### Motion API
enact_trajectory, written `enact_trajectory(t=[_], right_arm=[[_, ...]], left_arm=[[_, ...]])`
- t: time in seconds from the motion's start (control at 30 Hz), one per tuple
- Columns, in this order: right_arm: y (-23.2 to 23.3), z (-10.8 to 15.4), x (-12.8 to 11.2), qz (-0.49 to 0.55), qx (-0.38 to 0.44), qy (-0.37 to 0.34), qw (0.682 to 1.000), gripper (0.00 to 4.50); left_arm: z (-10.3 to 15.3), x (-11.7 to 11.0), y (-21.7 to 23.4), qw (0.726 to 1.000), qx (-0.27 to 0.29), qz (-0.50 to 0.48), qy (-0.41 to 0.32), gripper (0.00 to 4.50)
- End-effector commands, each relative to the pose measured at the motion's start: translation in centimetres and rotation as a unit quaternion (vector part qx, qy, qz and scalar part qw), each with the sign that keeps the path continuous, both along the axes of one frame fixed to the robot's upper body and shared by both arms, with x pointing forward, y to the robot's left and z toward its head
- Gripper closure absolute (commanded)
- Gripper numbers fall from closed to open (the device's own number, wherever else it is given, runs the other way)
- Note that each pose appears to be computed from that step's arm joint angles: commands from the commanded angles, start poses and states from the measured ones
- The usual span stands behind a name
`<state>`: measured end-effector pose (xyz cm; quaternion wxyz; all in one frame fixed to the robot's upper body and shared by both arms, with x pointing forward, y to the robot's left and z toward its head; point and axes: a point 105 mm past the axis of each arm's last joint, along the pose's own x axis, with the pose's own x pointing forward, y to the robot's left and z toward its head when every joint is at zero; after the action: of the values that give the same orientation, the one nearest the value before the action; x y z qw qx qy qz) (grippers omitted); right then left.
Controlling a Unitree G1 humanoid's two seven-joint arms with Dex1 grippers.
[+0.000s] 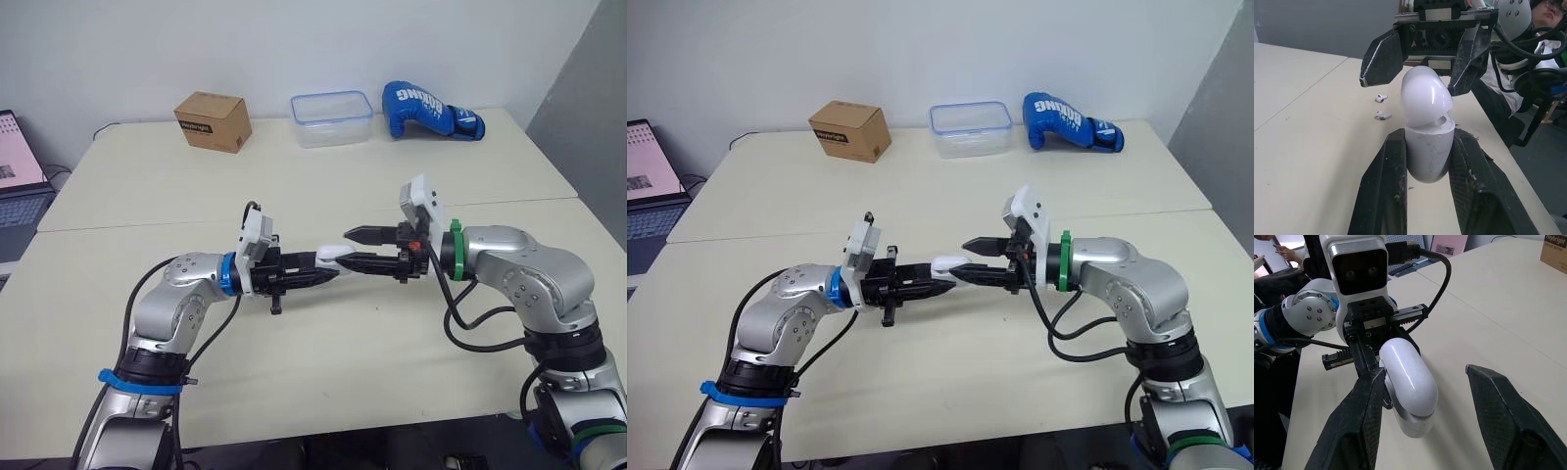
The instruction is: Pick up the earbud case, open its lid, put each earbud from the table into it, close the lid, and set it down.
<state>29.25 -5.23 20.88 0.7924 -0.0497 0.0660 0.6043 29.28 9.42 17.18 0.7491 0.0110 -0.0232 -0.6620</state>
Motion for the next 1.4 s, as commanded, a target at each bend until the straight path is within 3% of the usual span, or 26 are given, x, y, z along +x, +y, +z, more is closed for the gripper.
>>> enact_trajectory(t=[0.03,0.6,0.73,0.9,1.03,1.2,1.4], right_arm=[[-0.1,0.7,0.0,-0.001,-0.002,-0.017,1.000,1.80],[0.2,2.7,1.5,-0.019,0.036,-0.031,0.999,1.80],[-0.2,3.6,1.2,-0.009,0.042,-0.037,0.998,1.80],[-2.8,4.9,2.9,-0.056,-0.005,-0.057,0.997,1.80],[-5.9,2.9,4.6,-0.108,-0.130,-0.074,0.983,1.80],[-10.4,-0.3,7.0,-0.189,-0.245,-0.044,0.950,1.80],[-12.8,-3.8,7.2,-0.202,-0.301,-0.009,0.932,1.80]], left_arm=[[1.7,-0.7,-0.4,0.999,-0.017,-0.019,-0.033,3.73],[1.2,-0.8,-0.2,0.999,-0.018,-0.006,-0.031,3.73],[1.6,0.2,0.2,0.998,-0.031,0.027,-0.038,3.73],[2.3,1.3,1.0,0.996,-0.043,0.054,-0.054,3.73],[2.7,1.5,1.2,0.995,-0.046,0.059,-0.063,3.73],[3.4,1.5,1.4,0.994,-0.053,0.055,-0.072,3.73],[3.6,1.0,1.5,0.995,-0.058,0.043,-0.071,3.73]])
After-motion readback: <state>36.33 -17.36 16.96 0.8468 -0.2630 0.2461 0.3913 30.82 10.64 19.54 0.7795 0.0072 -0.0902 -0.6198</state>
